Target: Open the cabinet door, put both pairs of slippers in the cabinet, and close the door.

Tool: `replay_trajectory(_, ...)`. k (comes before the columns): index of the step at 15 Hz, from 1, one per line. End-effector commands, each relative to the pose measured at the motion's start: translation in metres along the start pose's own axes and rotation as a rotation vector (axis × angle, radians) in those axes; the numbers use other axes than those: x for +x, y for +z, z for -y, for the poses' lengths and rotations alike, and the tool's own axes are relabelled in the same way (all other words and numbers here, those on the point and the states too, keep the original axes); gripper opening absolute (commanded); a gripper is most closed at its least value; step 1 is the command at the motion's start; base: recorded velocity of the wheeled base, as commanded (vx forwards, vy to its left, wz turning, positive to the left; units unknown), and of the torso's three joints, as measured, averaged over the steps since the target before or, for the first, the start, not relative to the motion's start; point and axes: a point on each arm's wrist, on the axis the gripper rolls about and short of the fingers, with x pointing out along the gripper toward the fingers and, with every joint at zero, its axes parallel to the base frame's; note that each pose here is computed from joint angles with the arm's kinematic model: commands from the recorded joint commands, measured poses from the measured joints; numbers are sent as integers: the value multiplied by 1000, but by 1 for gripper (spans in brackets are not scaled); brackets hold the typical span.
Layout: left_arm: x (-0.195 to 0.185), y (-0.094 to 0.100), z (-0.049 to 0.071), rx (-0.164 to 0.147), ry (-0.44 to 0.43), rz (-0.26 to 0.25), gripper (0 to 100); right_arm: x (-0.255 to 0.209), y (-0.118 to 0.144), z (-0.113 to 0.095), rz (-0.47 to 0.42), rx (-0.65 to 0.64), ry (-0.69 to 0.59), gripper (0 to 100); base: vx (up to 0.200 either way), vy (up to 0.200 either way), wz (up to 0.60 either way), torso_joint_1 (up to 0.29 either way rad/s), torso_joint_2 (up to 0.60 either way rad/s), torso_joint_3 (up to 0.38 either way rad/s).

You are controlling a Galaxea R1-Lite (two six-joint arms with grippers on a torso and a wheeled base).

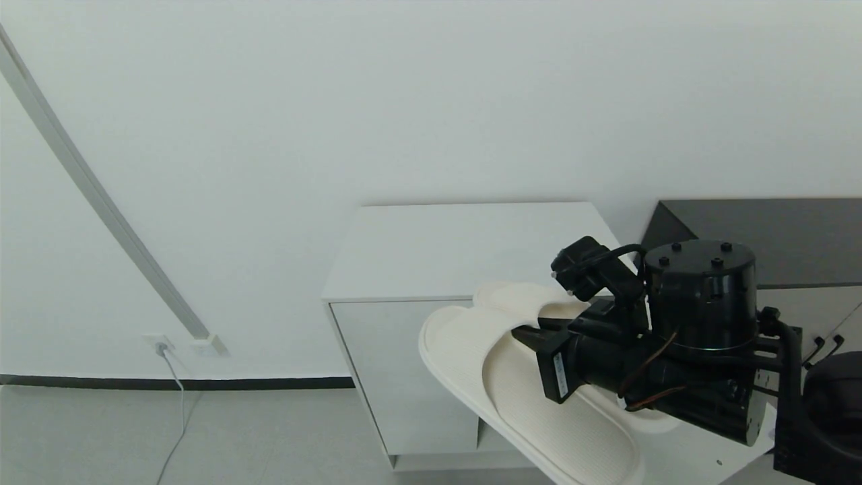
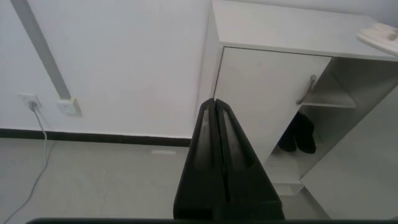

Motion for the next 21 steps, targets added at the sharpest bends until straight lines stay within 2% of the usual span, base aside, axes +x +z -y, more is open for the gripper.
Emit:
replay_trajectory(1, 0, 0, 0, 0, 2, -1, 0, 0, 0, 0, 1, 0, 1, 0, 0, -200, 0, 2, 7, -2)
replay_trajectory(4, 0, 0, 0, 0, 2, -1, 0, 0, 0, 0, 15, 4, -1, 0, 0, -200, 0, -1, 5, 2)
replay_trajectory(21, 0, 0, 0, 0, 2, -1, 0, 1, -10, 0, 14, 2, 11, 0, 0, 0, 0, 0, 0, 0)
